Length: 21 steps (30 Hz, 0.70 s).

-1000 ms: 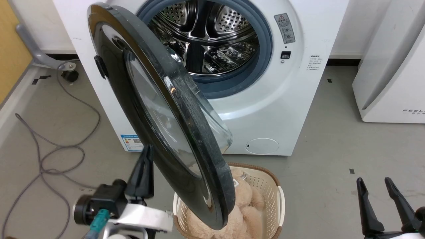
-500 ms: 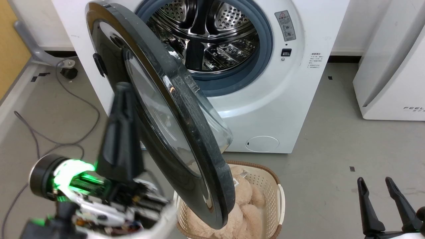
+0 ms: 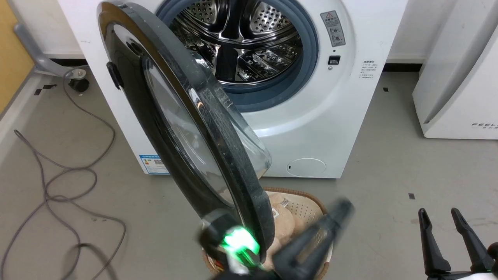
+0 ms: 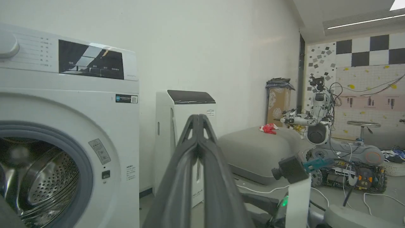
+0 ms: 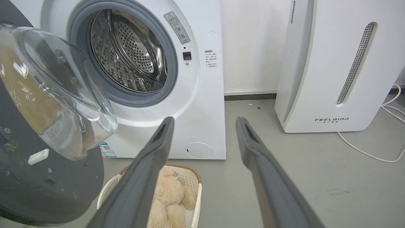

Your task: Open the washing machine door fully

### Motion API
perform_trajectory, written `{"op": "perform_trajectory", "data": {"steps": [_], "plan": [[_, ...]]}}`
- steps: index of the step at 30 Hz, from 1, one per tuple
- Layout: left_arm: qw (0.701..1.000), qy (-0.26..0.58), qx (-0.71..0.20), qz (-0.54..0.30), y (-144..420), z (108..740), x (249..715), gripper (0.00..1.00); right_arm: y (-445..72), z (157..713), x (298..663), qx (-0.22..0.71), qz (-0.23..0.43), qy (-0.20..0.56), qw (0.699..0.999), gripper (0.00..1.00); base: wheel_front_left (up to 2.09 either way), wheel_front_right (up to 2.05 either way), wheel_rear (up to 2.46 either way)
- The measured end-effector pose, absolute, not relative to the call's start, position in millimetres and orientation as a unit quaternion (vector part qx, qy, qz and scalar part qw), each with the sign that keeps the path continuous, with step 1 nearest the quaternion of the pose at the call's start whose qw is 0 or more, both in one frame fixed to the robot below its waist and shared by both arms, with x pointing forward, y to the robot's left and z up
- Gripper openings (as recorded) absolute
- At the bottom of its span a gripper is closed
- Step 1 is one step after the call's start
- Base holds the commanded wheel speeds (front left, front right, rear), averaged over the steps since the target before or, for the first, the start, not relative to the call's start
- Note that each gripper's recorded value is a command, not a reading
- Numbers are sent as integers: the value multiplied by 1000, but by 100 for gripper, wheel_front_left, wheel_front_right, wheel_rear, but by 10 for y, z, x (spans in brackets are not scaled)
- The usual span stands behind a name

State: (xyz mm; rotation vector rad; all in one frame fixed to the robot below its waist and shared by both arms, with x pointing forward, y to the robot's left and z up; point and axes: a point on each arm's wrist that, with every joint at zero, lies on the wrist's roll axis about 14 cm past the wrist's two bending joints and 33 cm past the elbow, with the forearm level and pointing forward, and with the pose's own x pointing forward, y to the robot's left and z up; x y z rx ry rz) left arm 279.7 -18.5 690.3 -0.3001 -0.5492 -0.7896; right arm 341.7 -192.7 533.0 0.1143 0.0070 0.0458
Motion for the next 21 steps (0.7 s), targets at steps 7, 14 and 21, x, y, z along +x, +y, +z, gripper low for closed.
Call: {"op": "perform_trajectory", "data": {"steps": [7, 14, 21], "plan": [[898, -58, -140, -413, -474, 5972, 2806, 0, -1942, 5283, 3428, 57, 20, 9, 998, 100, 0, 0, 0], [918, 15, -118, -379, -403, 5522, 2992, 0, -1946, 5227, 3445, 62, 19, 16, 998, 100, 0, 0, 0], [938, -10, -112, -329, -247, 5578, 3355, 0, -1953, 5191, 3431, 64, 17, 20, 998, 100, 0, 0, 0]]}}
